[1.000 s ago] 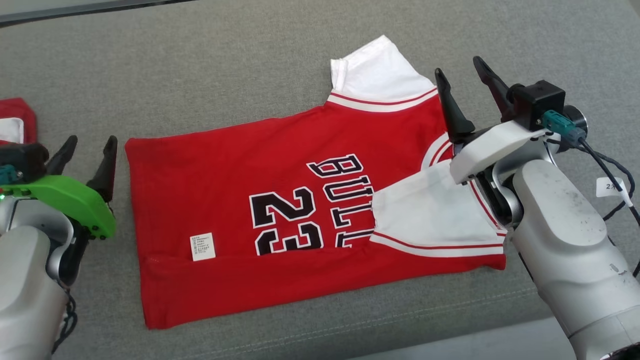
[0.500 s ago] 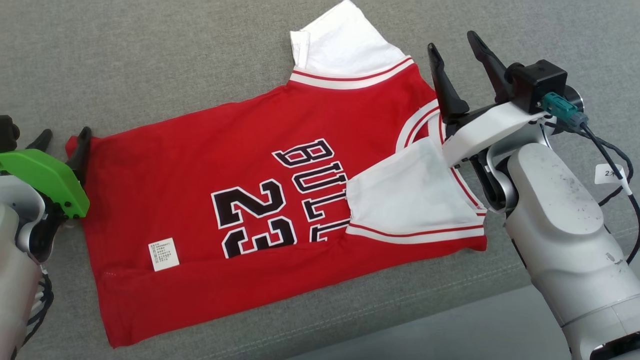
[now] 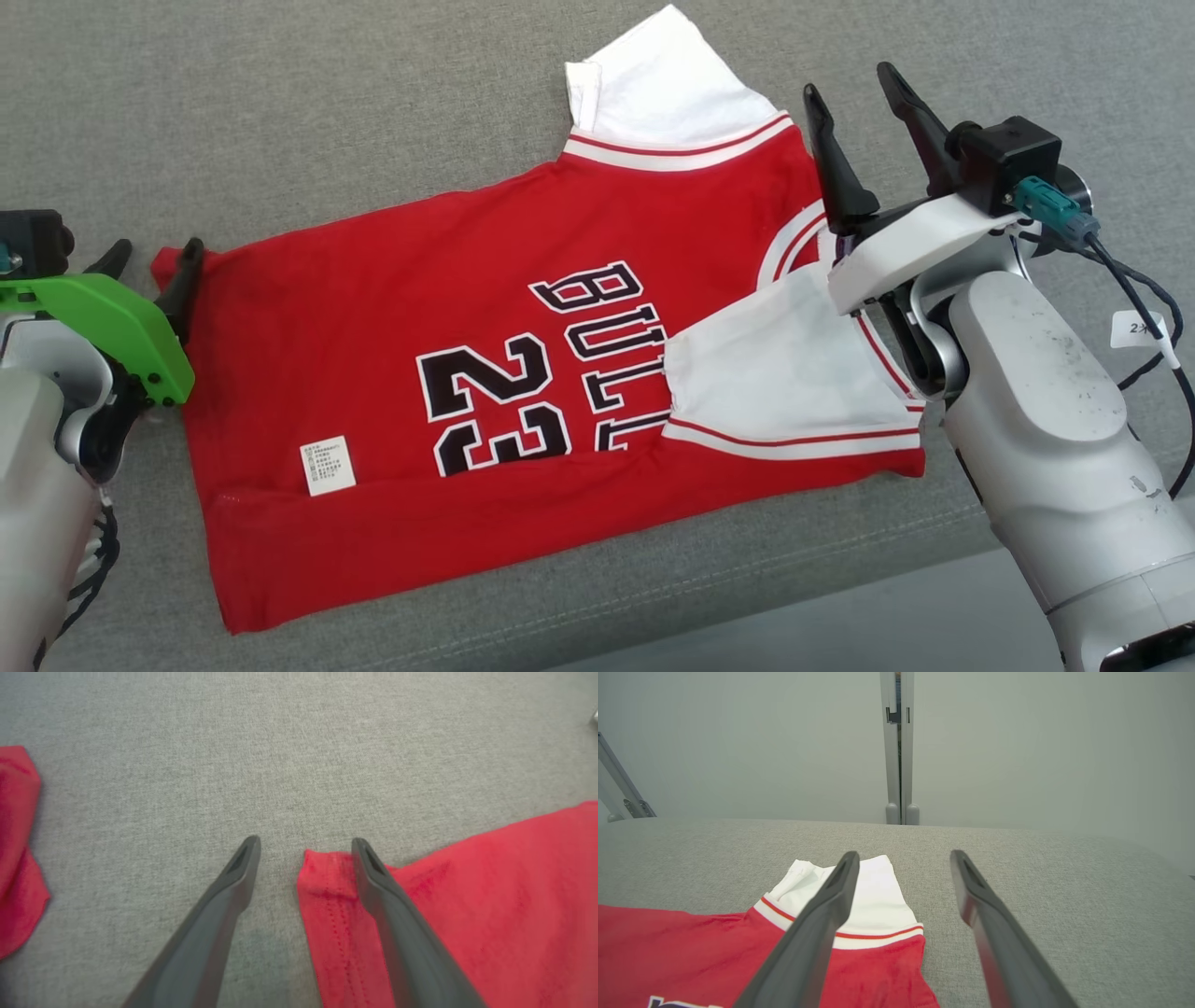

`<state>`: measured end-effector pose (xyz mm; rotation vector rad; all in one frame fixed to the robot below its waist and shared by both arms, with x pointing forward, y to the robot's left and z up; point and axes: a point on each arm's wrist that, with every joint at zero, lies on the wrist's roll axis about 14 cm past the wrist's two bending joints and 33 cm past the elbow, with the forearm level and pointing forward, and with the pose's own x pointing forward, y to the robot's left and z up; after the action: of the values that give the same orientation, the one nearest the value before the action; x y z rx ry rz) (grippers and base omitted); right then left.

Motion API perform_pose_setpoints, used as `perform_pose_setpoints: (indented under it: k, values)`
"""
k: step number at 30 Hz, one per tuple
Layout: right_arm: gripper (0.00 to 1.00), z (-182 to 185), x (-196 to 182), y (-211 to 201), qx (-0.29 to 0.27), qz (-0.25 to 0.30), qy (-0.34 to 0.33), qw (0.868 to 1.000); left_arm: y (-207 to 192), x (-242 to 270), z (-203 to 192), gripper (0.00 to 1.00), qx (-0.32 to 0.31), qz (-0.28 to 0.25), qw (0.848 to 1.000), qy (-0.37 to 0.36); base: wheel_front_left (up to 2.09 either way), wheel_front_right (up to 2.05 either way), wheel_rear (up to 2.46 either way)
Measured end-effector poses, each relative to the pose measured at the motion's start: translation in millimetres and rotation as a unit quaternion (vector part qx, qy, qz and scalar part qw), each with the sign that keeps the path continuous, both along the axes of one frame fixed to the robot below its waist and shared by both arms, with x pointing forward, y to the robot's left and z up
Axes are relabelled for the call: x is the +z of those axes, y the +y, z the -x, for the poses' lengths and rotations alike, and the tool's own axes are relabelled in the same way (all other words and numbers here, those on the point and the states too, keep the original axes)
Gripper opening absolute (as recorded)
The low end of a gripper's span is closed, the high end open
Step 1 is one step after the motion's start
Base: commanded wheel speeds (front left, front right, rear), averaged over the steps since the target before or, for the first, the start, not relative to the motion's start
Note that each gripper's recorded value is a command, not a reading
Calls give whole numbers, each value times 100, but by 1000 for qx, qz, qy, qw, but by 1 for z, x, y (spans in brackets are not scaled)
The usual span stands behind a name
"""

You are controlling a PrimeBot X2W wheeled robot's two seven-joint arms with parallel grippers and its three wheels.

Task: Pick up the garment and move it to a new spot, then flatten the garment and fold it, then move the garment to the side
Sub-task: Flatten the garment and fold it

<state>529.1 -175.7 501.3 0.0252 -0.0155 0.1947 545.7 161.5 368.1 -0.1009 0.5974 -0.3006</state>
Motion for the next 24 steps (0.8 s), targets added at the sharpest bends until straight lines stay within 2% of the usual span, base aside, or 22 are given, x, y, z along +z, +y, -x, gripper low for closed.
perform_pose_setpoints:
  k: [8, 16, 17, 18, 19, 24]
  values:
    - [100, -1, 2, 8, 9, -2, -2, 1000, -4, 12, 3, 100, 1, 23, 1000, -10, 0, 0, 0]
    - [100, 0, -1, 9, 9, -3, 3, 1000, -4, -2, 11, 100, -1, 21, 999, 26, 0, 0, 0]
    - [100, 0, -1, 8, 9, -2, 3, 1000, -5, -4, 12, 78, 0, 22, 999, 31, 0, 0, 0]
    - [100, 0, -2, 8, 9, -2, 4, 1000, -6, -4, 12, 43, 2, 26, 999, 33, 0, 0, 0]
    - [100, 0, -2, 8, 8, -2, 4, 1000, -6, -5, 12, 0, 2, 29, 999, 35, 0, 0, 0]
    - [100, -2, -6, 8, 10, 1, 10, 1000, -10, -1, 10, 0, -4, 34, 999, 18, 0, 0, 0]
